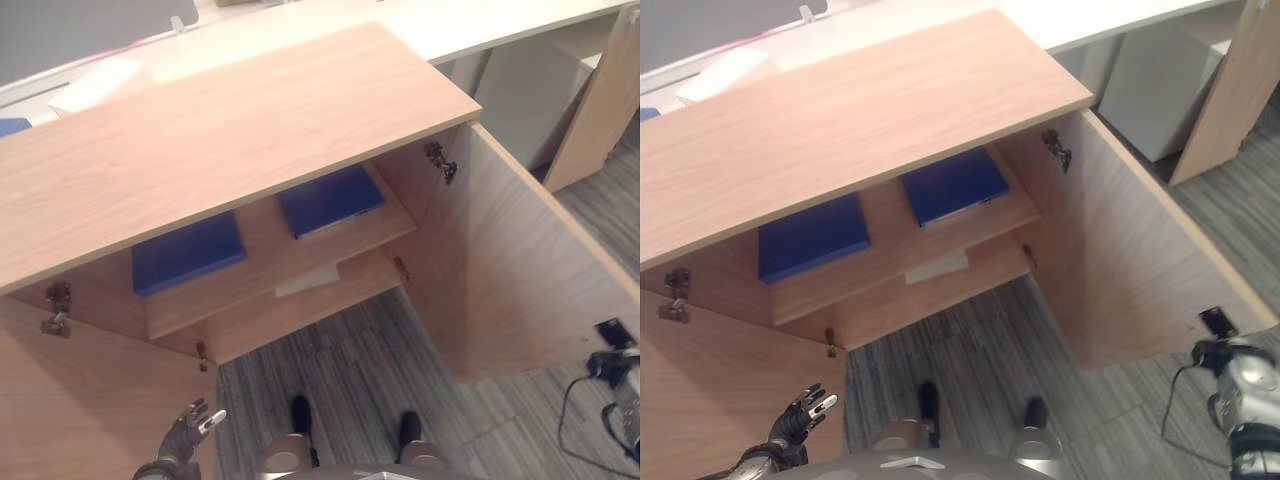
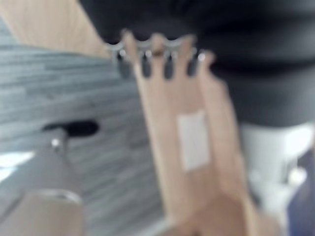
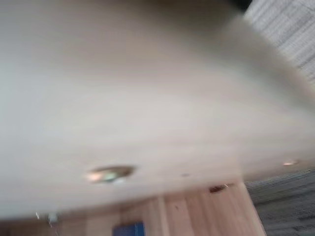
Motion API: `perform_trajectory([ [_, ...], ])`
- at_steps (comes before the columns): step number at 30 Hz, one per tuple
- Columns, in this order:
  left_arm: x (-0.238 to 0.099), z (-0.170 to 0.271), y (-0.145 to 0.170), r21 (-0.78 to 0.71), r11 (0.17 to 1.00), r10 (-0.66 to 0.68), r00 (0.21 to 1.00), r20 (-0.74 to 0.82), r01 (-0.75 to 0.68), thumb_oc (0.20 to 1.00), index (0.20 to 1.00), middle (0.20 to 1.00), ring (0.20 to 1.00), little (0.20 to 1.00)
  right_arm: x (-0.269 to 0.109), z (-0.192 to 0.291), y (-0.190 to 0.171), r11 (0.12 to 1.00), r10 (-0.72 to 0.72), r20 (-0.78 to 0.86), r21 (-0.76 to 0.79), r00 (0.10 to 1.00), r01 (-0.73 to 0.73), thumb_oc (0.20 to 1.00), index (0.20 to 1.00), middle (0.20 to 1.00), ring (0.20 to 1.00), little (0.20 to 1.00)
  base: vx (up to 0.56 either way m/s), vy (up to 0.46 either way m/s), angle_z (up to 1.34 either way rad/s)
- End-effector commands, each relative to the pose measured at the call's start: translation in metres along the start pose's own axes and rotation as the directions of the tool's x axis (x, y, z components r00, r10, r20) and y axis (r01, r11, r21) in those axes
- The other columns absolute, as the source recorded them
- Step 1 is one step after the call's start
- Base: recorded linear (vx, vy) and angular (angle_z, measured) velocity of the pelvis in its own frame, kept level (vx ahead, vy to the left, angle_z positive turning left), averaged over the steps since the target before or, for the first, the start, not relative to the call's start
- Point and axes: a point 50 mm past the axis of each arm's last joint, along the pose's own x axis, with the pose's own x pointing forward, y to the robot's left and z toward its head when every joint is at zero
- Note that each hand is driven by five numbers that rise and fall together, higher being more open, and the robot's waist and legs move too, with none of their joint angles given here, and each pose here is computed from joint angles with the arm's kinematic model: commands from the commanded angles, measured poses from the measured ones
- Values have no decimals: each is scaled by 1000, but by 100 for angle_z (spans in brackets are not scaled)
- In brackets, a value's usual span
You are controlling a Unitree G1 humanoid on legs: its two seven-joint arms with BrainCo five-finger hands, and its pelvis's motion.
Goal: Put the empty folder in the office cabinet
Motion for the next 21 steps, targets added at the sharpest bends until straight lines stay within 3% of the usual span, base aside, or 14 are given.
perform_trajectory([
  [1,10,27,5,5,1000,10,996,87,-10,1000,1000,1000,1000,1000,25,23,65,930,331,82,-197,940,-311,1000,1000,1000,1000,1000,25,76,39],
  [7,11,11,-7,10,1000,8,998,57,-9,1000,1000,1000,1000,1000,30,-1,124,905,414,63,-139,908,-403,1000,1000,1000,1000,1000,86,68,40],
  [16,8,2,-11,31,999,25,999,42,-26,1000,1000,1000,1000,1000,45,15,162,867,497,124,-114,858,-486,1000,1000,1000,1000,1000,69,85,26],
  [19,9,4,-11,48,998,35,998,52,-37,1000,1000,1000,1000,1000,52,23,168,878,478,145,-74,866,-472,1000,1000,1000,1000,1000,28,41,20],
  [21,11,12,-9,70,992,93,990,103,-101,1000,1000,1000,1000,1000,66,33,172,920,390,144,-23,910,-390,1000,1000,1000,1000,1000,18,61,18],
])
